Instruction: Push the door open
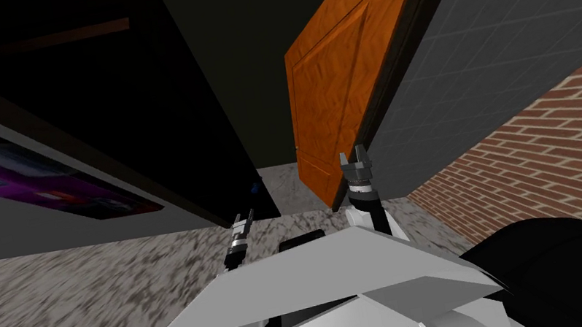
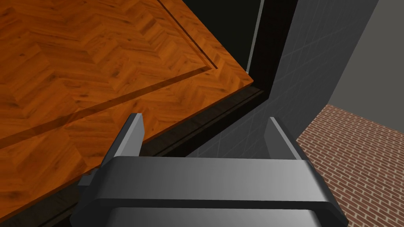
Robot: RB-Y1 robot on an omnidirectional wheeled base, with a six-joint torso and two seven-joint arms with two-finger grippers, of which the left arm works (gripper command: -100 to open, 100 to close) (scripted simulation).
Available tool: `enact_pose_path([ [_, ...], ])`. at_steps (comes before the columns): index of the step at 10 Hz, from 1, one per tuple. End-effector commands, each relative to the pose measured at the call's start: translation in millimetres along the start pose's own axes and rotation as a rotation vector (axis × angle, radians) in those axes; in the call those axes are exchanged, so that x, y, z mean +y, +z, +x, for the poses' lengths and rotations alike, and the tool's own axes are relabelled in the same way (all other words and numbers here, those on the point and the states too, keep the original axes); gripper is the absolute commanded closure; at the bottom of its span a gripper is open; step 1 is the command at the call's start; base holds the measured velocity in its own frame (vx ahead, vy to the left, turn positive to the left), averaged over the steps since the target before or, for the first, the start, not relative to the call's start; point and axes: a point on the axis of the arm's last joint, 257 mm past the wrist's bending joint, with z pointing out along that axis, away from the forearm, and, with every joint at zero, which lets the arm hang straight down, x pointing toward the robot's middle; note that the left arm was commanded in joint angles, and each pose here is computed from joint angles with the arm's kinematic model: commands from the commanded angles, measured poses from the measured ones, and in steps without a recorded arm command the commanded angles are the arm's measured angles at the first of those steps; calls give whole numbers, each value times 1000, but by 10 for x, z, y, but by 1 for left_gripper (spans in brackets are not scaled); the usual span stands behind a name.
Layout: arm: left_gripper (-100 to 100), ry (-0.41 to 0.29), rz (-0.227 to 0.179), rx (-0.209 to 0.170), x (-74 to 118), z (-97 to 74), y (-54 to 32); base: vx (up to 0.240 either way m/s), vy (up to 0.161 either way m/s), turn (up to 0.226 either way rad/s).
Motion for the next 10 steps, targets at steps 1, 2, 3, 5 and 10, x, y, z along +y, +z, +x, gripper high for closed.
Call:
enact_pose_path([
  [1, -100, 33, -1, 19, 8, 88, -47, 64, 72, -64],
  [2, -100, 50, -1, 30, 12, 143, -68, 70, 75, -77],
  [3, -100, 67, -1, 41, 15, 198, -91, 62, 66, -75],
  [5, -100, 98, 1, 63, 17, 303, -135, 62, 63, -63],
  [10, -100, 176, 9, 122, -16, 602, -270, 65, 75, -77],
])
